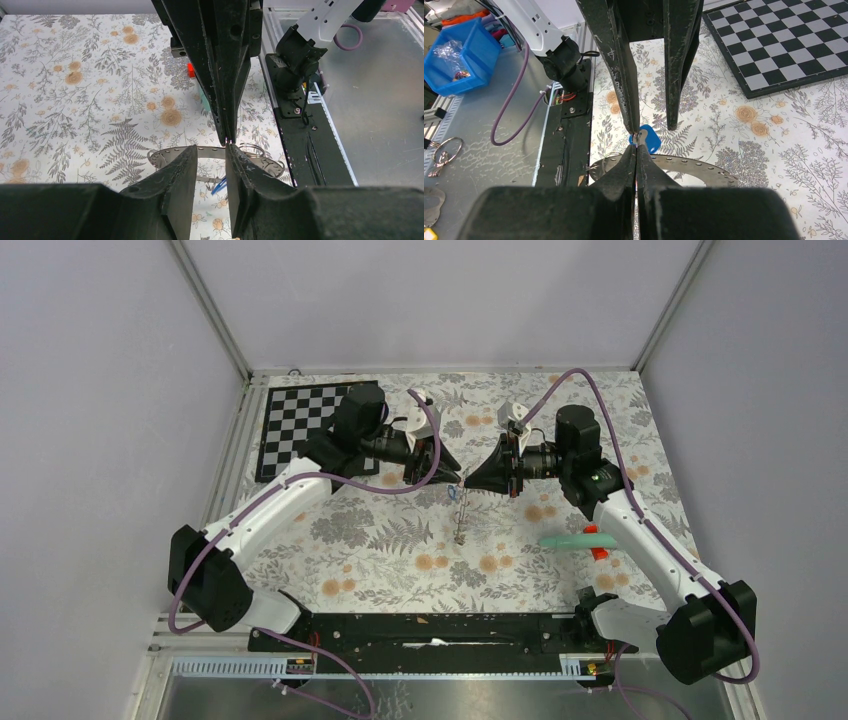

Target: Put the keys on the keyring

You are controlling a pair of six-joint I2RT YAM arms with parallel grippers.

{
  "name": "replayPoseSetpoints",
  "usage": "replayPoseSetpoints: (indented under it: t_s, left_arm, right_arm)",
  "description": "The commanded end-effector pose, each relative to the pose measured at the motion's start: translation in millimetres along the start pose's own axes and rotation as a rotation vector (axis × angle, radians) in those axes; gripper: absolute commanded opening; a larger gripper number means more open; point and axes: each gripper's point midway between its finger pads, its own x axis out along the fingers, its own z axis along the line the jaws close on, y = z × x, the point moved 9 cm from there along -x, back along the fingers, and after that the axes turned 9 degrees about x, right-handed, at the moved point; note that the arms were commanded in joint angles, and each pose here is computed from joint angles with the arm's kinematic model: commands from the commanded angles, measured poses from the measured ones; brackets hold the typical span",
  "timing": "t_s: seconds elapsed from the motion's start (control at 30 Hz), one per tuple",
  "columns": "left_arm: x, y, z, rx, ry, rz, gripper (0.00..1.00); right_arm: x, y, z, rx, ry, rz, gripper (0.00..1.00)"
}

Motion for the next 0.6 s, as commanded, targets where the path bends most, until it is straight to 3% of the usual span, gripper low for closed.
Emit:
replayPoseSetpoints:
  t_s: [0.0,0.57]
  left_arm:
    - [-1.3,-5.3,-4.7,0.053,0.036,-0.038,0.32]
    - [-0.6,4.1,-9.5,0.053,0.064,-0.038,0.32]
  right_arm:
    - [-0.9,-13.1,4.2,-0.065,-0.028,-0.034,0.00]
    - [-0.8,-10.7,0.0,-0.050,-0.010,-0.032,0.00]
